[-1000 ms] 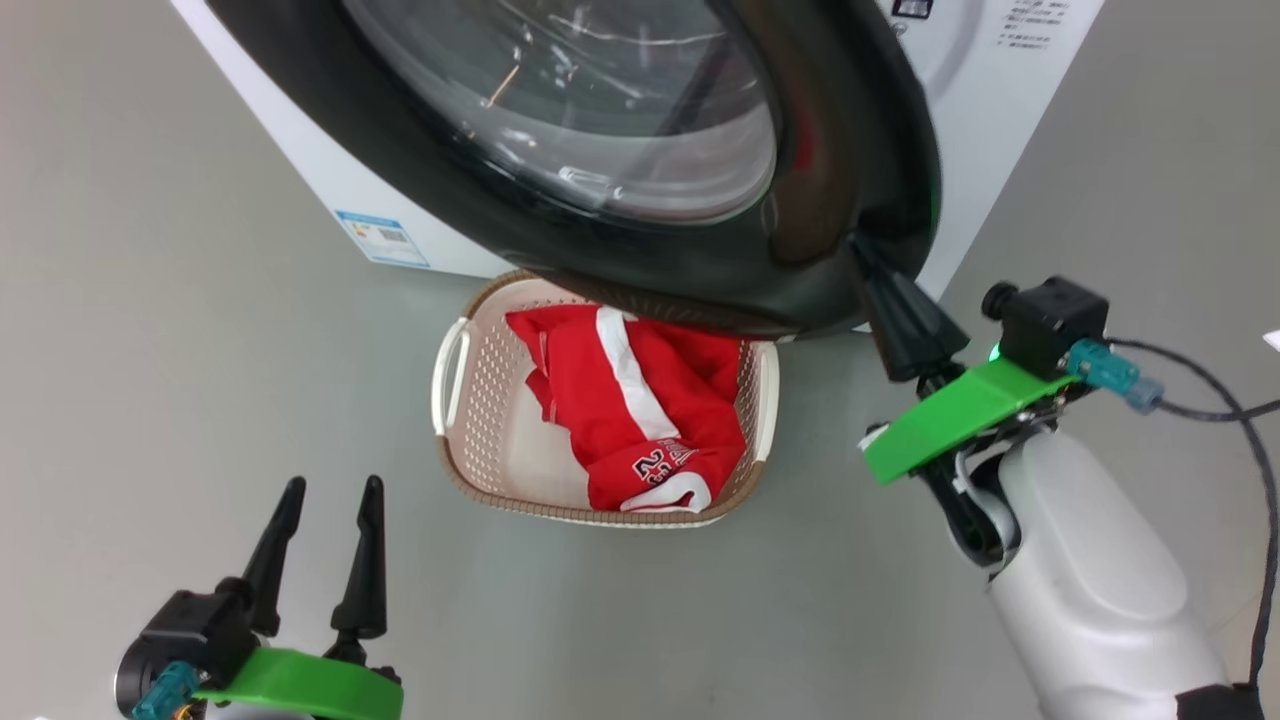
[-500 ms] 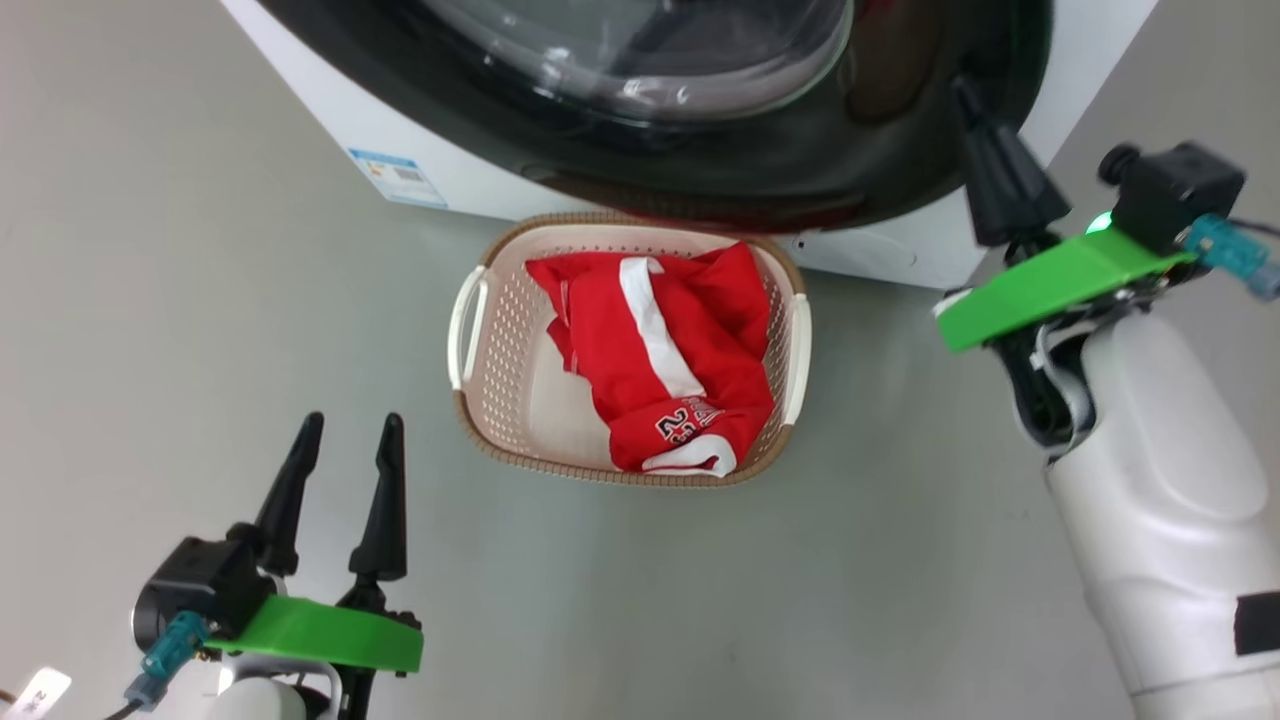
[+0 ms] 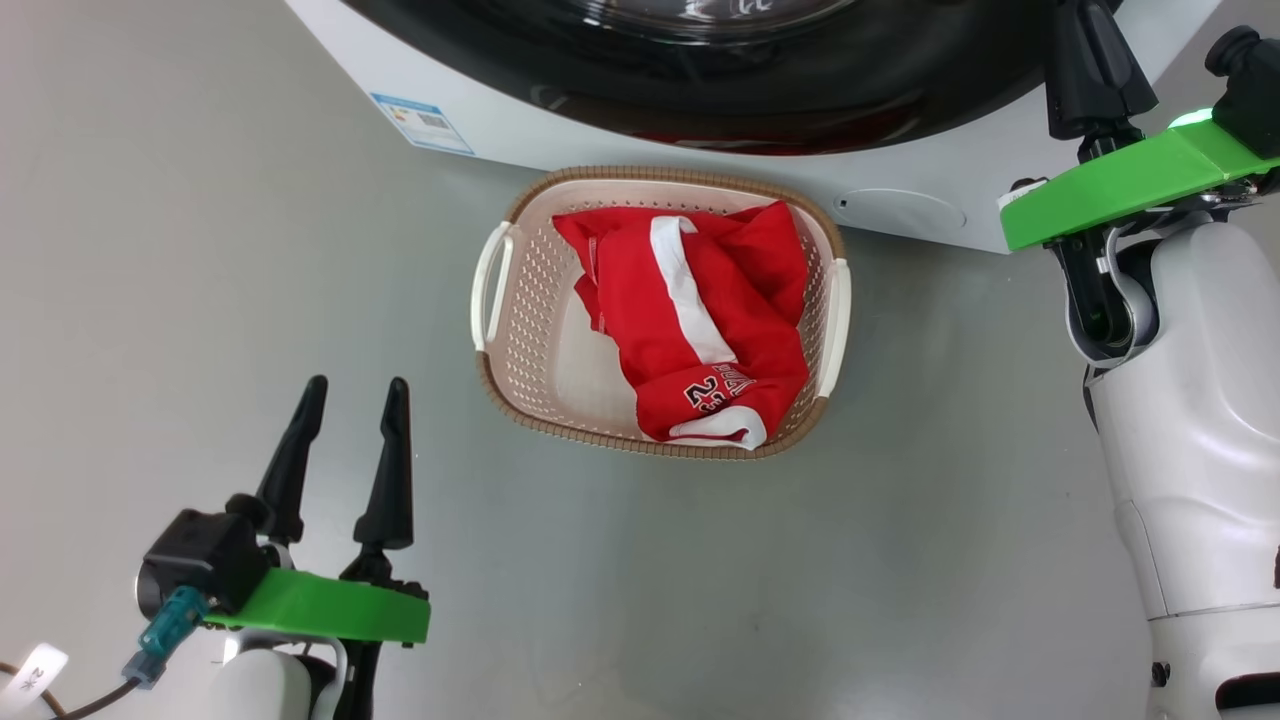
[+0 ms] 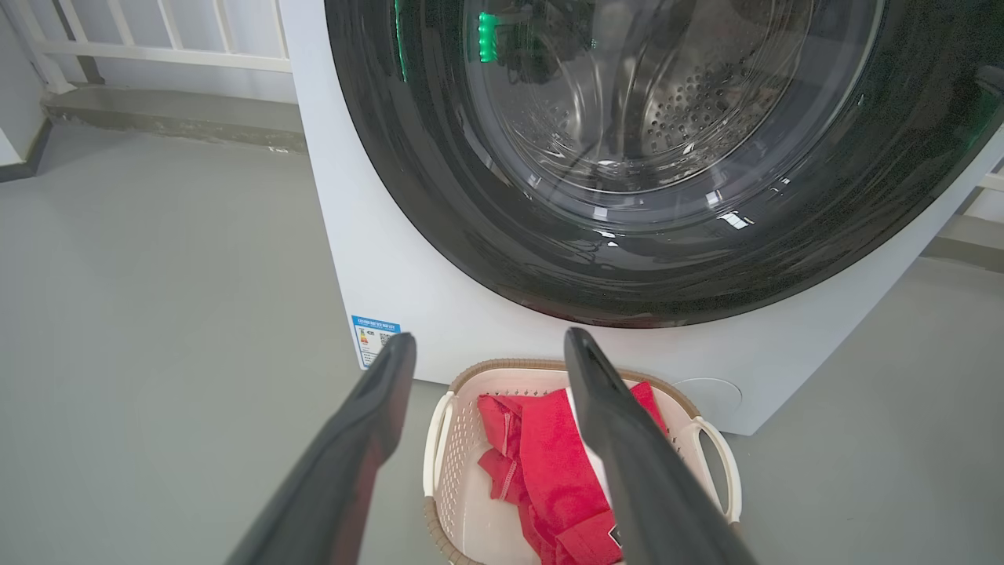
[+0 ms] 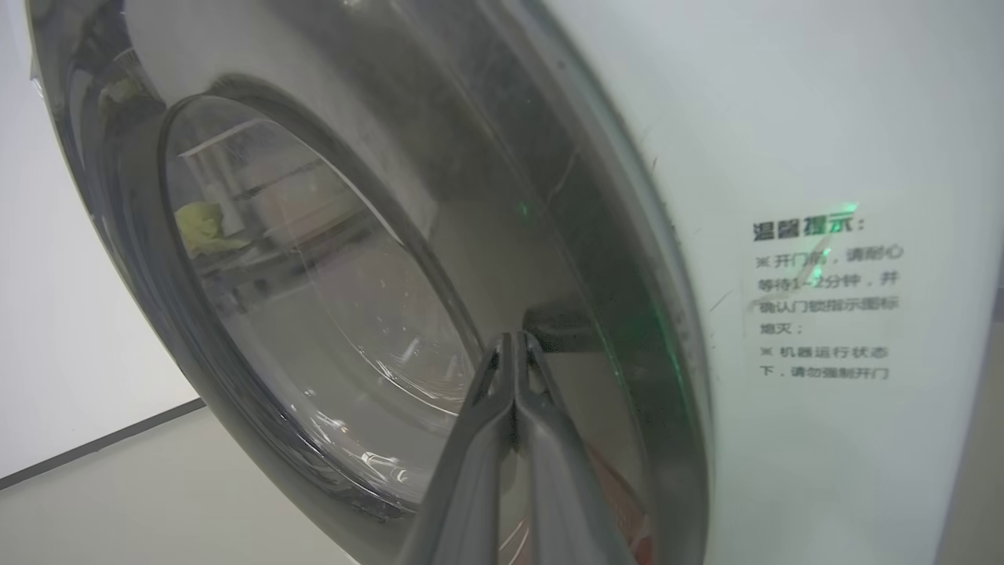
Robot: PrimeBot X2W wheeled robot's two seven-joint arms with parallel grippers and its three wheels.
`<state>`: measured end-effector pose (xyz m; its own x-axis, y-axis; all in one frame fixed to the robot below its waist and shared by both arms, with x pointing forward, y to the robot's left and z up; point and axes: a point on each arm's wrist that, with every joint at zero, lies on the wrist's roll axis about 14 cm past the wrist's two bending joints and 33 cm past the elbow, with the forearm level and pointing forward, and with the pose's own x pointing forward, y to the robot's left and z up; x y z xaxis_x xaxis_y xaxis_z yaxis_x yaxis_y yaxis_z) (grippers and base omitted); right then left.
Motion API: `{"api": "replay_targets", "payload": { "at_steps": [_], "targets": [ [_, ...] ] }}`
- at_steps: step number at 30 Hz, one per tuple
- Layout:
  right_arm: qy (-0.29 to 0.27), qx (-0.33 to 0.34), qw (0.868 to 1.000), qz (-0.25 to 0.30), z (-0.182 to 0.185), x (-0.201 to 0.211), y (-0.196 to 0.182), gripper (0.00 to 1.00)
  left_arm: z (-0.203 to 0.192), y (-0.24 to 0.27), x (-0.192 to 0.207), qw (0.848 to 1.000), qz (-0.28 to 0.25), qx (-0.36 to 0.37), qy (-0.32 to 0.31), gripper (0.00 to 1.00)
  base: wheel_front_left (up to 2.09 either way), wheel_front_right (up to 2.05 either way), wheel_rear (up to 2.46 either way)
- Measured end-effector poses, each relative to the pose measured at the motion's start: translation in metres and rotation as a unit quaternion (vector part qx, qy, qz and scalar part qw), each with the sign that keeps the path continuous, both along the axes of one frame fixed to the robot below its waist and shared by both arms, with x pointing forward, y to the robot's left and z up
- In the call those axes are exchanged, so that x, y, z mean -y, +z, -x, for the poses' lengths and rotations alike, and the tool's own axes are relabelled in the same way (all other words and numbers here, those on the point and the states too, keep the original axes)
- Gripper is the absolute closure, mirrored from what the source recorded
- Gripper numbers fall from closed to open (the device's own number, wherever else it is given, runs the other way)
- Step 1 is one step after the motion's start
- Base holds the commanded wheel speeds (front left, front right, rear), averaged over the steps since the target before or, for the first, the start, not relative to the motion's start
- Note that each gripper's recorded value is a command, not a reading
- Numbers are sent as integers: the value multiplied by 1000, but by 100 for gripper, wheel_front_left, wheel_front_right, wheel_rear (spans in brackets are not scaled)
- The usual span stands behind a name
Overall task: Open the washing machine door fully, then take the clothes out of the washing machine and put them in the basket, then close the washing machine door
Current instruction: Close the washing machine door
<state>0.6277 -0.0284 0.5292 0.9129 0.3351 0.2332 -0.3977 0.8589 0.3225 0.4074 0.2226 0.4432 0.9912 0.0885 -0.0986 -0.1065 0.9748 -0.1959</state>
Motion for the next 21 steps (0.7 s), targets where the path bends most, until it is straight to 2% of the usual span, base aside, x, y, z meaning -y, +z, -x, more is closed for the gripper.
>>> {"api": "replay_targets", "payload": {
  "at_steps": [9,11,12,13,14,15,21],
  "targets": [
    [11,12,1000,20,4,-7,6,100,1,4,-1,1000,1,6,2,0,0,0,0],
    [16,13,999,29,9,-8,7,90,2,5,0,1000,2,8,1,0,0,0,0],
    [18,10,999,32,13,-9,5,65,2,6,1,1000,2,8,0,0,0,0,0],
    [19,6,999,36,17,-8,1,53,3,6,1,1000,3,8,0,0,0,0,0],
    [21,-1,999,41,22,-7,-4,23,4,5,1,1000,4,7,0,0,0,0,0],
    [23,-7,999,46,28,-7,-10,0,5,5,1,1000,5,6,0,0,0,0,0],
    [24,-39,997,69,59,5,-32,0,9,12,2,1000,2,15,-6,0,0,0,0]
  ]
}}
